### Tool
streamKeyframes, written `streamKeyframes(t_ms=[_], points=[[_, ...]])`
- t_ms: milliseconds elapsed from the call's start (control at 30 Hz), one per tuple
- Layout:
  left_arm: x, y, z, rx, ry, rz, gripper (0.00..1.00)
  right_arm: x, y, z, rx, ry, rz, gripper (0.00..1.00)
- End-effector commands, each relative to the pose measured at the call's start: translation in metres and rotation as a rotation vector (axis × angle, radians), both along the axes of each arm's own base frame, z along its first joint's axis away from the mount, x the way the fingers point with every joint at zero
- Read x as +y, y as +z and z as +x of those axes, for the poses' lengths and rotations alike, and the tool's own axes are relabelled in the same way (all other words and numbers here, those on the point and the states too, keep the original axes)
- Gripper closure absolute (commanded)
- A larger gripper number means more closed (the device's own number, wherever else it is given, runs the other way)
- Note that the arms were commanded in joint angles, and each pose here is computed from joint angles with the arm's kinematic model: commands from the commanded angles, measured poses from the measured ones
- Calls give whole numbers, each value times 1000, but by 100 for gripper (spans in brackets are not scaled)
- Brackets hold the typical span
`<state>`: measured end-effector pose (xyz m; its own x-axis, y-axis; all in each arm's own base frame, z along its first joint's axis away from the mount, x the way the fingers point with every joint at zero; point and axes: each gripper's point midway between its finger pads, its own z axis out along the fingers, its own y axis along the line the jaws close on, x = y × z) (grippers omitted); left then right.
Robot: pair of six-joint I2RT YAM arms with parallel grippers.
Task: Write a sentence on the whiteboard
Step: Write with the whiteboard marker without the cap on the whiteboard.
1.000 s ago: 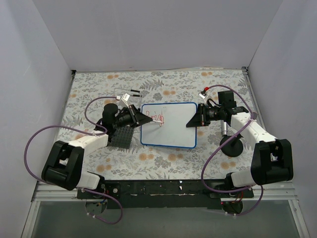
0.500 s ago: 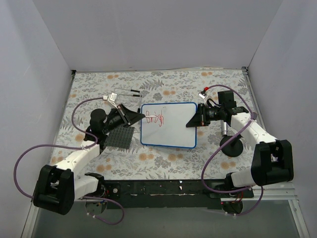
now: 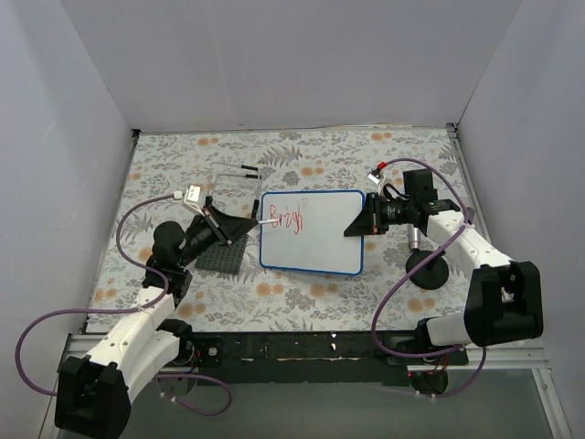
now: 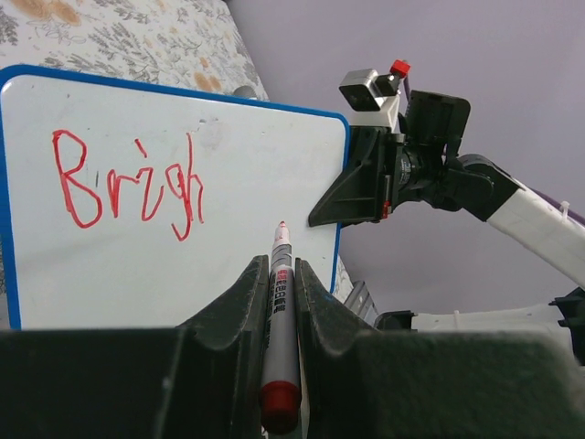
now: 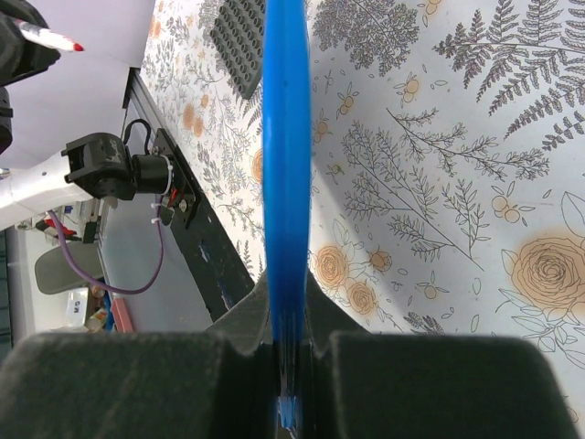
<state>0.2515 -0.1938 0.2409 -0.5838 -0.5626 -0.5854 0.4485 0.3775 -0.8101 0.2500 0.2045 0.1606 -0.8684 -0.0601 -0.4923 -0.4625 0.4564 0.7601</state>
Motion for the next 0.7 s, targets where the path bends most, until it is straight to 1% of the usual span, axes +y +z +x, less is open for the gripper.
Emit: streamKeyframes(t_ms=[0,267,400,500,600,667], points=[[5,-11,1,34,31,-14,100,1,11,4,-92,21,13,99],[-2,-21,9,69,18,0,100,2,13,3,-97,25,19,99],[-18,-30,14,85,-3,23,100,2,13,3,-100,25,20,99],[-27,-35,23,89,-3,39,100,2,13,3,-95,26,24,99],[-32,-32,34,71,1,30,100,2,13,4,-92,25,25,99],[-38,-39,41,91,-9,38,100,2,13,4,-89,26,23,99]])
